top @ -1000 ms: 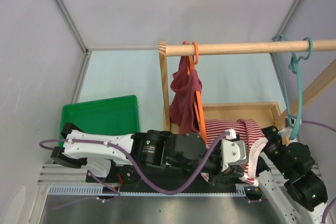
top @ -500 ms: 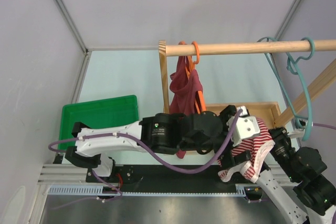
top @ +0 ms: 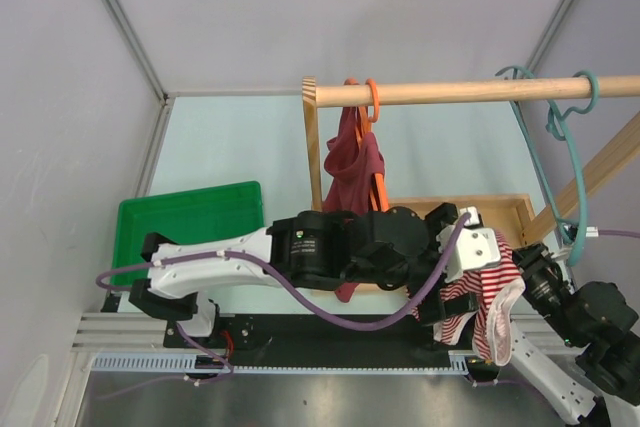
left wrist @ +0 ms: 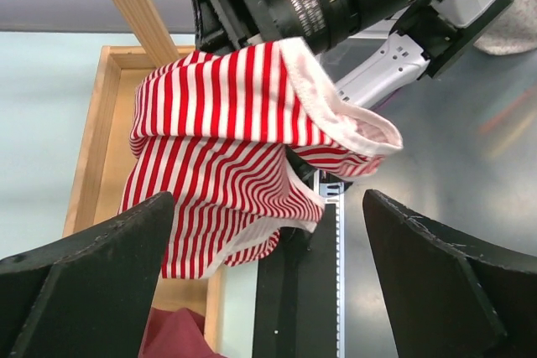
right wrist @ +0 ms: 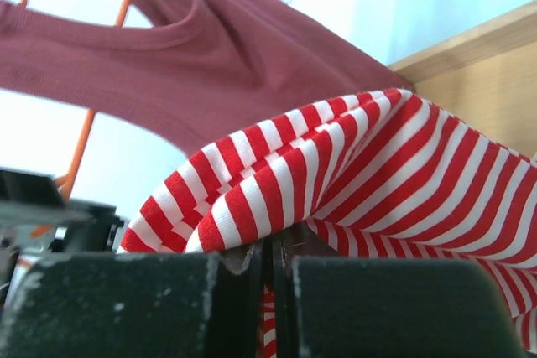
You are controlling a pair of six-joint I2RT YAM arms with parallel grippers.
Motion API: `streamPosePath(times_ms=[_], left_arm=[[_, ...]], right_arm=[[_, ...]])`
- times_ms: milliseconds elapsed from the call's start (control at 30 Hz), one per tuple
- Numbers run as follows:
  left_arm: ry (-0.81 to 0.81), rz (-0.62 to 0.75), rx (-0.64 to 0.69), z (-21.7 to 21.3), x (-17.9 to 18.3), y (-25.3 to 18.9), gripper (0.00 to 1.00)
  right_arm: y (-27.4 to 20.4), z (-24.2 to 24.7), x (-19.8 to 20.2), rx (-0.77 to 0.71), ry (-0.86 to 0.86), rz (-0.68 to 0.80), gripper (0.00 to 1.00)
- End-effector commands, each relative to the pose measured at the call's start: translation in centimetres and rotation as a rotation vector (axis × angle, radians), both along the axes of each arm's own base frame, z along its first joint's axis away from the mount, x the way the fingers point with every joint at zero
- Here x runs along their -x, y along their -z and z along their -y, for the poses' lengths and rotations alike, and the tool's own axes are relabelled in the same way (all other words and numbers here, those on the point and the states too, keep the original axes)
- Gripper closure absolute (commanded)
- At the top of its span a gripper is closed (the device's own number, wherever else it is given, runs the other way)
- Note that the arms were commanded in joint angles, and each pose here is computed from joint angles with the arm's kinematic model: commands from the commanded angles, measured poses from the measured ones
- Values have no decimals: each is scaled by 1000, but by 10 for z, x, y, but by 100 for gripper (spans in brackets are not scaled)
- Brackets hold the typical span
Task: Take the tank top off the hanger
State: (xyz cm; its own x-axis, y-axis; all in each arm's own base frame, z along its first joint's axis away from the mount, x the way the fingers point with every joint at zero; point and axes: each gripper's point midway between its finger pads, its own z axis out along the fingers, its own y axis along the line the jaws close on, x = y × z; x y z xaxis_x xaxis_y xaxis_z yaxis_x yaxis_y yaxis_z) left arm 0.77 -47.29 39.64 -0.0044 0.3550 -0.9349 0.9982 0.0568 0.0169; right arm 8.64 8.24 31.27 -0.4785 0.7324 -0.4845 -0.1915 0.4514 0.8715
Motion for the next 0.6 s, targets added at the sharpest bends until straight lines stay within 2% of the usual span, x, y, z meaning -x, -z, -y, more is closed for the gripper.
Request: streamPosePath(times_ms=[0, 167, 233, 567], left_arm=[[-32, 58, -4, 15, -14, 3, 1], [-43, 84, -29, 34, -19, 28, 1], [-54, 94, 3, 42, -21, 28, 1], [-134, 94, -5, 56, -33, 46, 1]], right_arm=[[-43, 9, 19, -51, -50, 142, 100], [-60, 11, 38, -82, -121, 189, 100], [-64, 9, 41, -93, -144, 192, 100], [-86, 14, 58, -180, -200, 221, 100]])
